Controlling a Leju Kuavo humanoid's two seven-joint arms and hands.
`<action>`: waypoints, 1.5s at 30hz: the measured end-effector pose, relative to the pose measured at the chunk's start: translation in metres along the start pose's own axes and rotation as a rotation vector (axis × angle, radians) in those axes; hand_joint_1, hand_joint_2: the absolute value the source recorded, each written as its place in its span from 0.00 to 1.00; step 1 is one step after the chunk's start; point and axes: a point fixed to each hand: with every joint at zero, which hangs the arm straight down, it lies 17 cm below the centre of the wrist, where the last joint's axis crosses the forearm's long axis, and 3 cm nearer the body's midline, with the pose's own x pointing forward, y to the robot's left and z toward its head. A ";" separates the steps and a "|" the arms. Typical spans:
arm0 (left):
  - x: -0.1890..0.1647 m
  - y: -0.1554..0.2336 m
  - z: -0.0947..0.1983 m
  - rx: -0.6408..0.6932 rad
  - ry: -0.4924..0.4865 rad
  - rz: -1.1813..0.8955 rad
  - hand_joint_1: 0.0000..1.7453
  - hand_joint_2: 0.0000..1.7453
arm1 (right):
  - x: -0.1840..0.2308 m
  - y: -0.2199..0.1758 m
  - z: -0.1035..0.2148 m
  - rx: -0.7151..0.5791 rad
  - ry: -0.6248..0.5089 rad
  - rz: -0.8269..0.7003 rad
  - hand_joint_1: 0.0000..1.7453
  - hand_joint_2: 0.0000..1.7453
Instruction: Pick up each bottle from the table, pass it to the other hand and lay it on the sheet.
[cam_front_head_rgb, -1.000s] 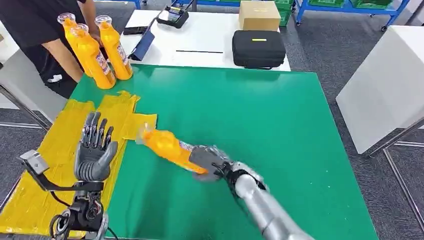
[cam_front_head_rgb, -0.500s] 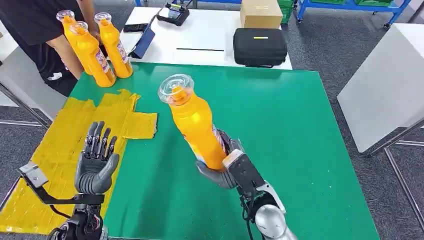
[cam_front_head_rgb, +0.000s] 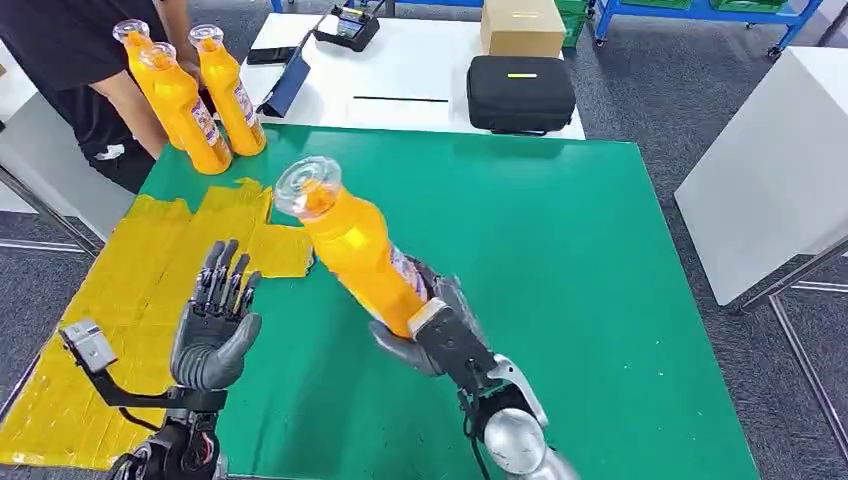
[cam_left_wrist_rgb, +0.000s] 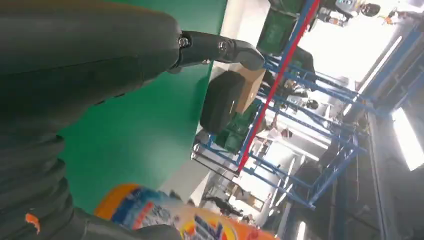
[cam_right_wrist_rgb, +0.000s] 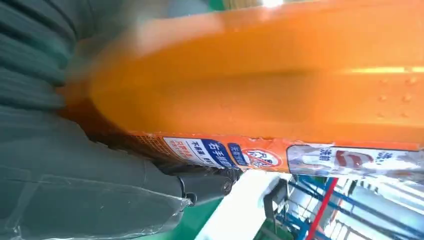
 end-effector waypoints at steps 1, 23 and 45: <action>-0.001 -0.002 -0.001 -0.006 0.002 0.000 0.00 1.00 | -0.004 0.003 -0.001 0.007 0.011 0.008 1.00 1.00; -0.028 -0.060 -0.037 -0.139 0.090 0.023 0.00 1.00 | -0.056 0.096 -0.019 0.227 0.095 0.378 1.00 1.00; -0.050 -0.054 -0.031 -0.135 0.146 -0.046 1.00 1.00 | -0.037 0.097 -0.039 0.233 0.054 0.558 1.00 1.00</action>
